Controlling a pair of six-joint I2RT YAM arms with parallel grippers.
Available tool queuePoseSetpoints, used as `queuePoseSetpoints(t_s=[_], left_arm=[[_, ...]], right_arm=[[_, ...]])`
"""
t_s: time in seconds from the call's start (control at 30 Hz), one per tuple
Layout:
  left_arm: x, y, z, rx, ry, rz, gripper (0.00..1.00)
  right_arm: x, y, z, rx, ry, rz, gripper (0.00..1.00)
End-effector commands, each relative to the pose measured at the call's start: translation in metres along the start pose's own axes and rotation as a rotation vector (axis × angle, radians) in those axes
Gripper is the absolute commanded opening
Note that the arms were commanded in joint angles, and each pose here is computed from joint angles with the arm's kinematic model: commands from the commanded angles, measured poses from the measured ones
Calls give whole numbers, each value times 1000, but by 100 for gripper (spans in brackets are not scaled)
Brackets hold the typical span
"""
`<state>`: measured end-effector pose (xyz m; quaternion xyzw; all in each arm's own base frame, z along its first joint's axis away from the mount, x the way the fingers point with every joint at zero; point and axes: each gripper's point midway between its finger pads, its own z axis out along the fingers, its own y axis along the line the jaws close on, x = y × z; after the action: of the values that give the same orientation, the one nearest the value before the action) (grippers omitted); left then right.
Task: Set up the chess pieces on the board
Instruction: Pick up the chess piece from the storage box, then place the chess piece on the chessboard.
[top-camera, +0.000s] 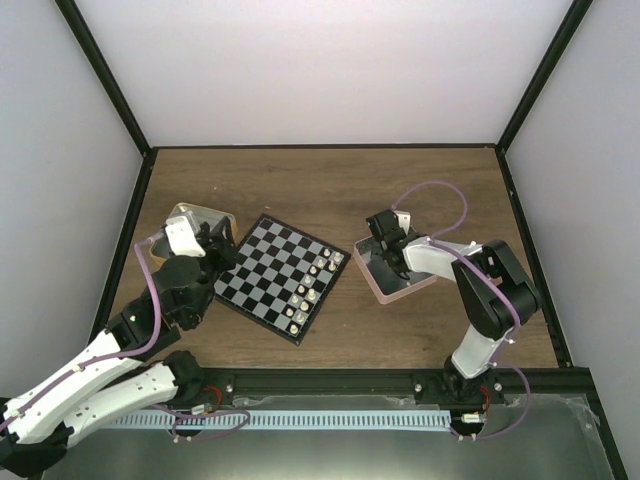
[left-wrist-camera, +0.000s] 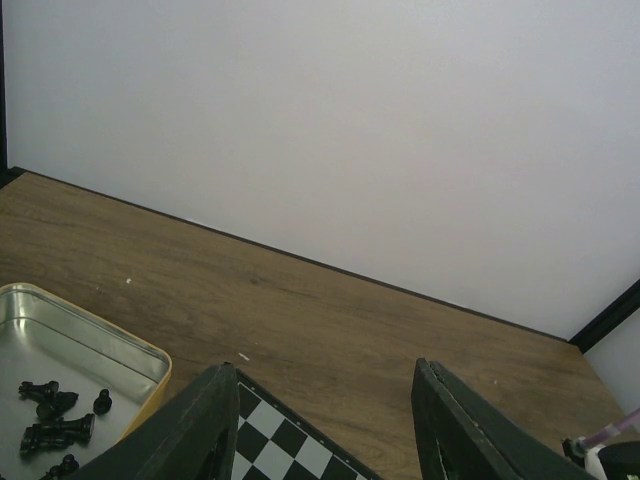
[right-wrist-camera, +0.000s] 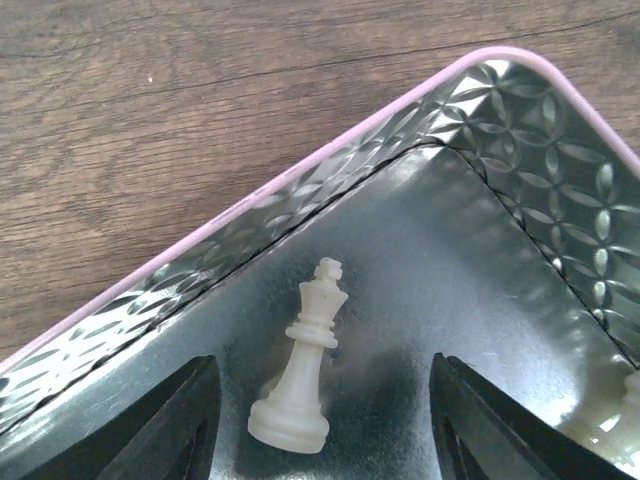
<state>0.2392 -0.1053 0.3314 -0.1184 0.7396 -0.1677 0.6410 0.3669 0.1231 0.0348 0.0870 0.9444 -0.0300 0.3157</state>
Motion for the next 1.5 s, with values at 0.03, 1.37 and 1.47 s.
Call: queuePoseSetpoints(t_s=[0.03, 1.37, 1.47], left_arm=[[1, 1, 1, -4, -2, 13, 50], [70, -119, 11, 469, 395, -48, 79], [66, -137, -3, 584, 426, -101, 85]], right_arm=[[-11, 1, 0, 3, -31, 19, 52], [-5, 106, -269, -1396, -277, -304, 14], [12, 108, -303, -1587, -248, -398, 14]])
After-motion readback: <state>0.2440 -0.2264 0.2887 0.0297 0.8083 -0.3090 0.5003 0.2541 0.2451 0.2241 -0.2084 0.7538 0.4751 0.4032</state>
